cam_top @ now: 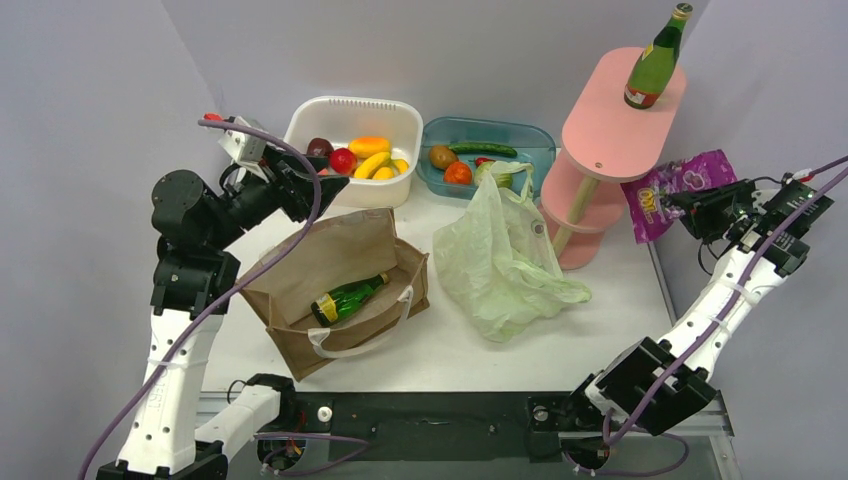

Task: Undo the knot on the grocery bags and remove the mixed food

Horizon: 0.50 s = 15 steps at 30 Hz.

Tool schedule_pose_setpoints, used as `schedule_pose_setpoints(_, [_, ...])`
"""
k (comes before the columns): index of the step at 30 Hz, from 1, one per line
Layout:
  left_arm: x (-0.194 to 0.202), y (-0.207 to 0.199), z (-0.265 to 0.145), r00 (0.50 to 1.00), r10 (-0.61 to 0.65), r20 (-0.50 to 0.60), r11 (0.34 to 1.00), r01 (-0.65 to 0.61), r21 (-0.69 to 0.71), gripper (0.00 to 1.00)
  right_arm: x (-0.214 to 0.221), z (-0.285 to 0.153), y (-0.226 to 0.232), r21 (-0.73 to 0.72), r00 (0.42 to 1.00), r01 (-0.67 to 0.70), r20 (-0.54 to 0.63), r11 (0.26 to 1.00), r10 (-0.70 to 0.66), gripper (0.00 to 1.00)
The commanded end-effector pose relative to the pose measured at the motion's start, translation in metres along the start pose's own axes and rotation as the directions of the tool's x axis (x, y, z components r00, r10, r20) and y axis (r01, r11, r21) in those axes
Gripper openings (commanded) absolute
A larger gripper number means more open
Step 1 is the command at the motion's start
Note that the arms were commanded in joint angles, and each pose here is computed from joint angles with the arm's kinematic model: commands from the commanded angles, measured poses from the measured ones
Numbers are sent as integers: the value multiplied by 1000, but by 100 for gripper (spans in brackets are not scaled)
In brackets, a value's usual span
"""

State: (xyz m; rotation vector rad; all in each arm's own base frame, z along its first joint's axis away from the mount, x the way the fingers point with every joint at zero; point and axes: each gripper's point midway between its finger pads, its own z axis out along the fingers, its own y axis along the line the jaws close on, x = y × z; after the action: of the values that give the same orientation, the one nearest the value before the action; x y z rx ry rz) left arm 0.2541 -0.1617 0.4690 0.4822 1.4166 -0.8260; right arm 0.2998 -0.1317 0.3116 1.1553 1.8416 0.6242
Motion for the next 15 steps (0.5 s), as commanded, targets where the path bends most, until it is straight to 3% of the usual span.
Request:
schedule_pose_setpoints(1, [-12, -1, 6, 999, -7, 42, 1000, 7, 7, 52, -35, -4, 73, -262, 993, 82, 109, 961, -55, 0])
schedule_pose_setpoints(15, [9, 19, 22, 999, -20, -42, 1000, 19, -24, 52, -40, 77, 84, -408, 996, -83, -5, 909, 89, 0])
